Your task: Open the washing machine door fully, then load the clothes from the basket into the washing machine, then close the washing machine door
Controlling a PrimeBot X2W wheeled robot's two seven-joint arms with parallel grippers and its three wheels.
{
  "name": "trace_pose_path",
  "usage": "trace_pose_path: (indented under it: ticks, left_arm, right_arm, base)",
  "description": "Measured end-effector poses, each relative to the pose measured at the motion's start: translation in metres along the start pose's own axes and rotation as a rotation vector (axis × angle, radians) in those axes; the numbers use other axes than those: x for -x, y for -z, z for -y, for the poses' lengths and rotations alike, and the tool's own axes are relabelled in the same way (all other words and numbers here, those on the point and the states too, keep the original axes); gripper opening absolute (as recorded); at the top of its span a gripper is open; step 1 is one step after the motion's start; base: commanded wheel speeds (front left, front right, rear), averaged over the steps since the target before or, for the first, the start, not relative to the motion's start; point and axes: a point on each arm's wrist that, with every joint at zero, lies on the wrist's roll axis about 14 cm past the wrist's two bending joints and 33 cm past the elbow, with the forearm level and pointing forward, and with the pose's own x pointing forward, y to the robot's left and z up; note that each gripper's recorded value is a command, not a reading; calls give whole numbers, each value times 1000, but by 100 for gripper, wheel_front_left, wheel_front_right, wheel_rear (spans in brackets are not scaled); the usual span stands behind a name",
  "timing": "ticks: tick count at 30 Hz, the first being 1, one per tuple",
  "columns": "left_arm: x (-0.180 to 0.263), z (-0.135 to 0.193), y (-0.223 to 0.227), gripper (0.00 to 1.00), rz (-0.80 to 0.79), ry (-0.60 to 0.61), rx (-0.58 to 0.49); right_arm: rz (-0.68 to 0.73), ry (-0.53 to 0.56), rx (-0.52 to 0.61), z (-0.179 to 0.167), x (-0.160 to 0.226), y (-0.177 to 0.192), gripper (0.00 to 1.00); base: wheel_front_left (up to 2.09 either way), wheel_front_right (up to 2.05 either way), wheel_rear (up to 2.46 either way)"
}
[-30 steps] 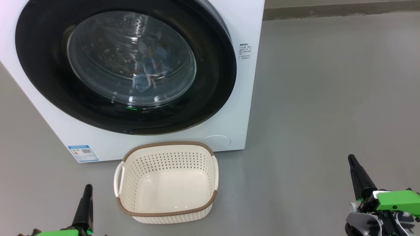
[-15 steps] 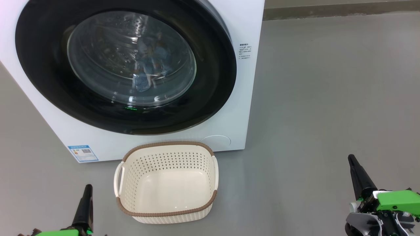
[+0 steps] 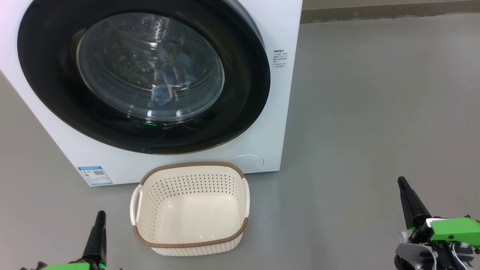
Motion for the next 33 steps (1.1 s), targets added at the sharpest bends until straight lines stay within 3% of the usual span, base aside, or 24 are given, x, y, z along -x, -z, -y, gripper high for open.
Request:
trace_pose_path:
  ticks: [33]
  left_arm:
    - [0,0,0,0,0,0,0]
  right_arm:
    - [0,0,0,0,0,0,0]
  base:
    - [0,0,0]
